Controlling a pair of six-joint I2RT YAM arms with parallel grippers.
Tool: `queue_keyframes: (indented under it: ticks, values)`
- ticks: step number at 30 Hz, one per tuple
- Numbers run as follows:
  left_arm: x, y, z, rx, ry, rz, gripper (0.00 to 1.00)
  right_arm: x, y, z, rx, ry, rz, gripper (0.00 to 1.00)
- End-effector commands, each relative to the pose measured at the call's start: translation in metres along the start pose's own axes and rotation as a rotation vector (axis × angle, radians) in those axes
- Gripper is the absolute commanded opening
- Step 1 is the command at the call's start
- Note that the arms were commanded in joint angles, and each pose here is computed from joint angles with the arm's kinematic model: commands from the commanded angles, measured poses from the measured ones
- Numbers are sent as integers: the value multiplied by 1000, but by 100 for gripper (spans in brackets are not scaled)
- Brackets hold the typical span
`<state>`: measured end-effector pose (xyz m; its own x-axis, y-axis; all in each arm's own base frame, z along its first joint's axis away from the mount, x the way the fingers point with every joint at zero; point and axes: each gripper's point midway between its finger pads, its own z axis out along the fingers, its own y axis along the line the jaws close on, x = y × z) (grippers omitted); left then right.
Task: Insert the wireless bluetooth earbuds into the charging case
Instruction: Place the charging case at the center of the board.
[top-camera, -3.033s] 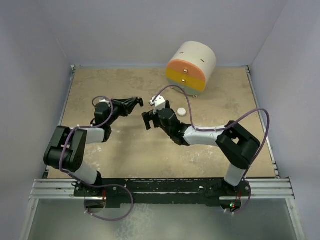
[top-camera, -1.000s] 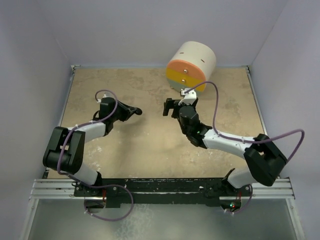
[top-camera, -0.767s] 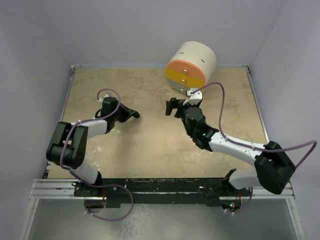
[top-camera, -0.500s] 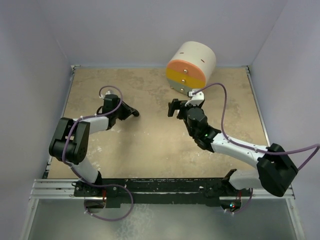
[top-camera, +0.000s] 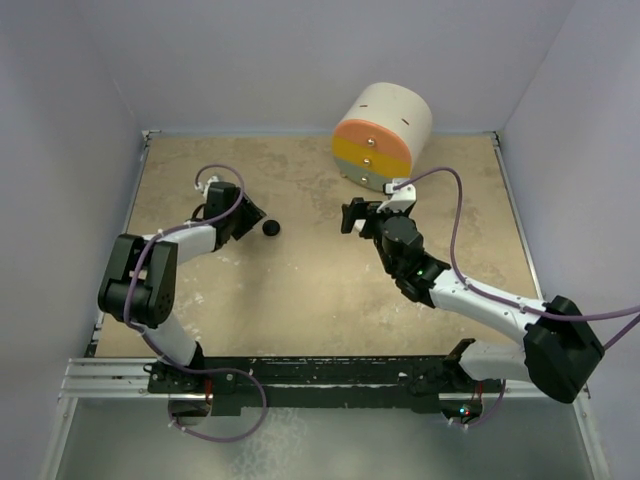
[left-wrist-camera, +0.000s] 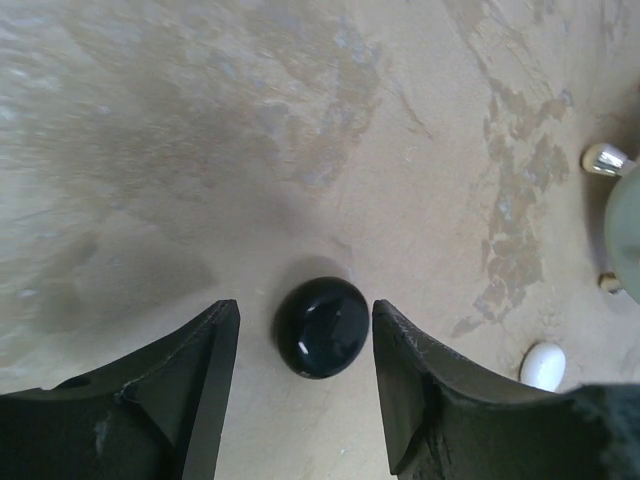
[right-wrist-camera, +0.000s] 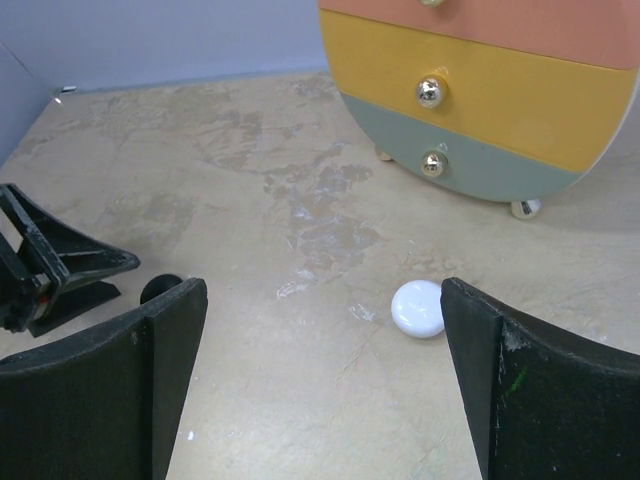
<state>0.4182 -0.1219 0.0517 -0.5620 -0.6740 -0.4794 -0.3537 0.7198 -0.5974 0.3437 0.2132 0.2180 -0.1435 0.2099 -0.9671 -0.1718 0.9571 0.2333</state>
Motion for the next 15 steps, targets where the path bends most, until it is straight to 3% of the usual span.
queue_keyframes:
  ticks: [1,15]
  values:
    - [-53,5,-28,-98,-139,28,54,-11,1,-3,-16,-27,18,100]
    - [-113,-7,-139,-114,-392,58,62,-18,0,-3,-25,-43,19,100]
